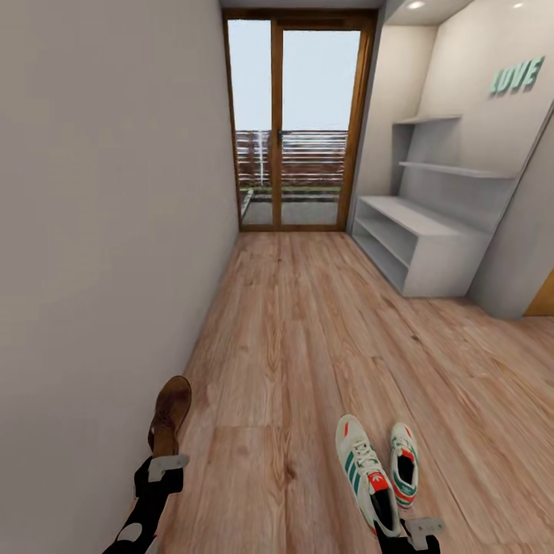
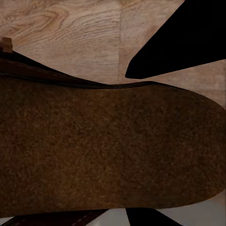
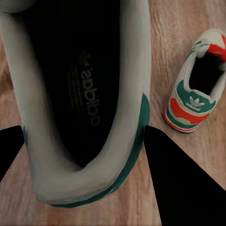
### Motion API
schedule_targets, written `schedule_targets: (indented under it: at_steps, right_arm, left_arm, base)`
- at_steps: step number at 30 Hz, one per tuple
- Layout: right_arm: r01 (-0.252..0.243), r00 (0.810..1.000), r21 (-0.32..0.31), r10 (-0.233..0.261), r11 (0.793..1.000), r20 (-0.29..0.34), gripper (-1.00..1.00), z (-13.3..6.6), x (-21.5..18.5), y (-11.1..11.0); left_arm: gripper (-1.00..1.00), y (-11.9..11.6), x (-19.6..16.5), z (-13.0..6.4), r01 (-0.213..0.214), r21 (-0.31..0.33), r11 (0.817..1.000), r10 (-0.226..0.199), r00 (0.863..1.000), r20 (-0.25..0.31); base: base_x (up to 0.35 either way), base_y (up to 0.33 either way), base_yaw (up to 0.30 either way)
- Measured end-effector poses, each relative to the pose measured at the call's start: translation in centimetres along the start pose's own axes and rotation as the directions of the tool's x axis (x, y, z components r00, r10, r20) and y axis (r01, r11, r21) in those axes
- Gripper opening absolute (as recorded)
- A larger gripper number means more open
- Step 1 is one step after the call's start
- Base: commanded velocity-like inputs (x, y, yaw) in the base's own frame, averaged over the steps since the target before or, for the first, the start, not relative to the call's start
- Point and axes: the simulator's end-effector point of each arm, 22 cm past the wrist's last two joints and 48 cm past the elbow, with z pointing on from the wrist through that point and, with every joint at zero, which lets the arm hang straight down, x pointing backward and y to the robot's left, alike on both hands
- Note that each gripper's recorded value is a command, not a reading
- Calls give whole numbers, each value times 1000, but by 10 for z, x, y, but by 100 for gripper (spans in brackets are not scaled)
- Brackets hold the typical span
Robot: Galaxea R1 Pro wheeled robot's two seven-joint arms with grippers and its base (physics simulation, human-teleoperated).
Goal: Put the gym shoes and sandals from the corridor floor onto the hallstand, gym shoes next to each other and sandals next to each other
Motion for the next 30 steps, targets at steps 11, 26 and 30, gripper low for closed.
schedule_targets:
  at_steps: [11, 26, 30]
  right_arm:
    - [0, 1000, 0, 0, 1000, 0, -100, 0, 0, 0]
    - [1, 1000, -1, -1, 1000, -1, -100, 0, 0, 0]
    - [2, 1000, -2, -2, 1000, 0, -100, 0, 0, 1]
  left_arm:
    - [-100, 0, 0, 0, 0, 1, 1000, 0, 1000, 0]
    - [-100, 0, 0, 0, 0, 1, 1000, 0, 1000, 2]
    - [-100, -1, 0, 0, 1, 2, 1000, -1, 1000, 0]
  base:
    - [340, 0, 0]
    - [302, 151, 0]
    - [320, 85, 0]
